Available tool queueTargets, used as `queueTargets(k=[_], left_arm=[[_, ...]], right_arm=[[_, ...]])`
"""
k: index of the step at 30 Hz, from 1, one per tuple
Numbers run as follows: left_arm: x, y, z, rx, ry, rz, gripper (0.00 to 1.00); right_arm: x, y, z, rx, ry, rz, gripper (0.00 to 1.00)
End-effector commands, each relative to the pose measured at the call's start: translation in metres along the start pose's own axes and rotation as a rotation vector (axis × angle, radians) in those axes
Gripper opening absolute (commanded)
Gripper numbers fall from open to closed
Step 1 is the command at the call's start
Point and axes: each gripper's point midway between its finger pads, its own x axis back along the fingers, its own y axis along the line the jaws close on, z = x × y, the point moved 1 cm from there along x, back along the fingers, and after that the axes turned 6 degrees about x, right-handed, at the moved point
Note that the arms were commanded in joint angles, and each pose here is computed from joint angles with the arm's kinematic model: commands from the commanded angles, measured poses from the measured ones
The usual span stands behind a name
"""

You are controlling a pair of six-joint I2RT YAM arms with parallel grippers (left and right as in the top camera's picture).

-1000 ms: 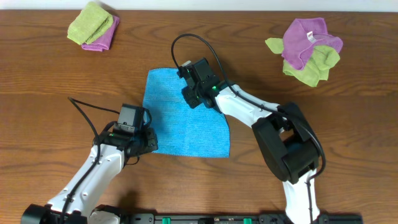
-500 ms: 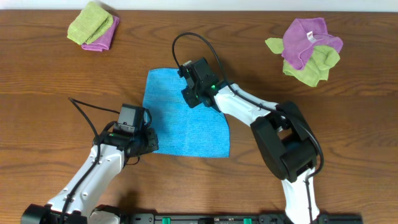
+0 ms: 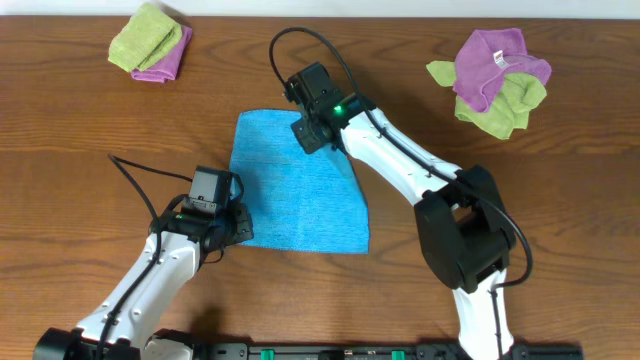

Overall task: Fold the cloth
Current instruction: 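Pull the right corner up and right to square the cloth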

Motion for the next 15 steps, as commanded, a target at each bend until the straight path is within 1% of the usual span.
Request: queueTargets(k=[1, 7, 12, 13, 14, 15], left_arm=[[-0.001, 0.006, -0.003, 0.011, -0.013, -0.026, 0.06], [-0.001, 0.006, -0.003, 0.011, -0.013, -0.026, 0.06], [-0.001, 0.006, -0.003, 0.011, -0.014, -0.026, 0.06], [-0.001, 0.006, -0.003, 0.011, -0.014, -0.026, 0.06], [-0.001, 0.006, -0.003, 0.011, -0.014, -0.026, 0.06], [-0.001, 0.006, -0.003, 0.011, -0.015, -0.025, 0.06]], right_arm=[[0.000, -0.024, 0.008, 0.023, 0.049, 0.134, 0.01], [0.005, -0.077, 0.045, -0.031, 0.193, 0.265, 0.01], [0.008, -0.123, 0.068, -0.180, 0.252, 0.312, 0.01], [0.007, -0.130, 0.071, -0.203, 0.256, 0.304, 0.19], [0.006, -0.135, 0.074, -0.225, 0.258, 0.279, 0.67], [0.005, -0.137, 0.077, -0.239, 0.261, 0.263, 0.87]])
